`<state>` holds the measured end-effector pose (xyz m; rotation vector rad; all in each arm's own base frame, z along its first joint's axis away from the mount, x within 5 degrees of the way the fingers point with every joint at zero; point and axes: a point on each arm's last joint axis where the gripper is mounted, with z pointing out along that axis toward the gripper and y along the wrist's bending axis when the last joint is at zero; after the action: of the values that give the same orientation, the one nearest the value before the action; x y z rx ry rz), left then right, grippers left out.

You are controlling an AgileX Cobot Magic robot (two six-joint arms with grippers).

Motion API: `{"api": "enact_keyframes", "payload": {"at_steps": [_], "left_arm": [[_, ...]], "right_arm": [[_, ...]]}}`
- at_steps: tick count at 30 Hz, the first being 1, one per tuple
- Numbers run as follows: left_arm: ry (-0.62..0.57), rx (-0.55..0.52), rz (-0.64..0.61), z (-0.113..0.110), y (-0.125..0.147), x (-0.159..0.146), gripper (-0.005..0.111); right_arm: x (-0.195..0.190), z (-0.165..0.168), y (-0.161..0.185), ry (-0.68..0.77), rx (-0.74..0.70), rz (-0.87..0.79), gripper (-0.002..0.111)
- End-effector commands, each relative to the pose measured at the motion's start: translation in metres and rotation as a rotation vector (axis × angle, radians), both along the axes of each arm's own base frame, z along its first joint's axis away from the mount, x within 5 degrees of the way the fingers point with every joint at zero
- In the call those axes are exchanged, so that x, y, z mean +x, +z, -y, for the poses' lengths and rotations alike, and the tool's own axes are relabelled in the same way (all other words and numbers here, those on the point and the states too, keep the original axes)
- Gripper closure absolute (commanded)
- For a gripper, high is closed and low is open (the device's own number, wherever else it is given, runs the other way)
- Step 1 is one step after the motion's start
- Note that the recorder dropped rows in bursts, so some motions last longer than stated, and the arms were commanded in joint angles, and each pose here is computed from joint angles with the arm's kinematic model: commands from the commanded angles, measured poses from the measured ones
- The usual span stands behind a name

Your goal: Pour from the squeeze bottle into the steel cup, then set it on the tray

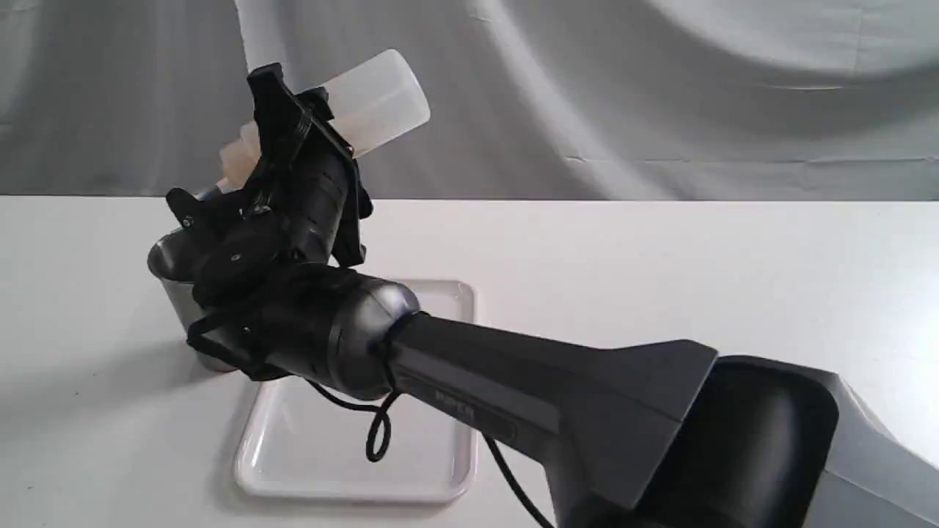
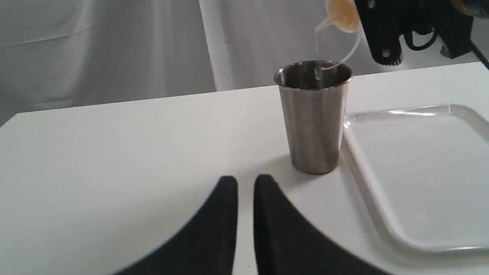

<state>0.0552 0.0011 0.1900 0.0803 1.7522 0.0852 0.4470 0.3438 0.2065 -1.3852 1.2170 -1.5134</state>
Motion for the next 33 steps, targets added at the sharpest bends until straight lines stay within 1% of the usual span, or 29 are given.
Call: {"api": "enact_keyframes", "payload": {"at_steps": [1,5,8,10,11,13,16,19,26,33], "left_arm": [[-0.001,0.001,0.008,0.0000,-0.0006,-0.0001,0.098],[-0.001,0.001,0.008,0.0000,-0.0006,-0.0001,0.098],[-0.001,0.001,0.008,0.0000,-0.0006,-0.0001,0.098],[-0.001,0.001,0.008,0.0000,-0.0006,-0.0001,0.098],[-0.001,0.001,0.008,0.0000,-0.0006,-0.0001,0.098],[-0.001,0.001,0.008,0.0000,-0.0006,-0.0001,0.098],[-0.001,0.001,0.008,0.0000,-0.0006,-0.0001,0.098],[-0.001,0.001,0.008,0.0000,-0.0006,-0.0001,0.098],[-0.001,0.001,0.008,0.0000,-0.0006,-0.0001,0.098],[-0.001,0.001,0.008,0.0000,-0.0006,-0.0001,0.098]], "right_arm": [[-0.0031,0.0009,0.0208,-0.010,-0.011,0.063,0.074],[-0.0032,0.0013,0.0219,-0.012,0.011,0.068,0.074],[-0.0032,0.0013,0.0219,-0.012,0.109,0.085,0.074],[-0.0034,0.0017,0.0230,-0.016,0.232,0.108,0.074],[-0.0035,0.0022,0.0231,-0.020,0.264,0.115,0.074],[-0.0038,0.0037,0.0236,-0.036,0.375,0.142,0.074],[-0.0042,0.0054,0.0240,-0.052,0.499,0.174,0.074],[-0.0047,0.0073,0.0245,-0.071,0.579,0.201,0.074],[-0.0050,0.0085,0.0249,-0.080,0.692,0.231,0.074],[-0.0080,0.0057,0.0251,-0.080,0.699,0.235,0.074]]}}
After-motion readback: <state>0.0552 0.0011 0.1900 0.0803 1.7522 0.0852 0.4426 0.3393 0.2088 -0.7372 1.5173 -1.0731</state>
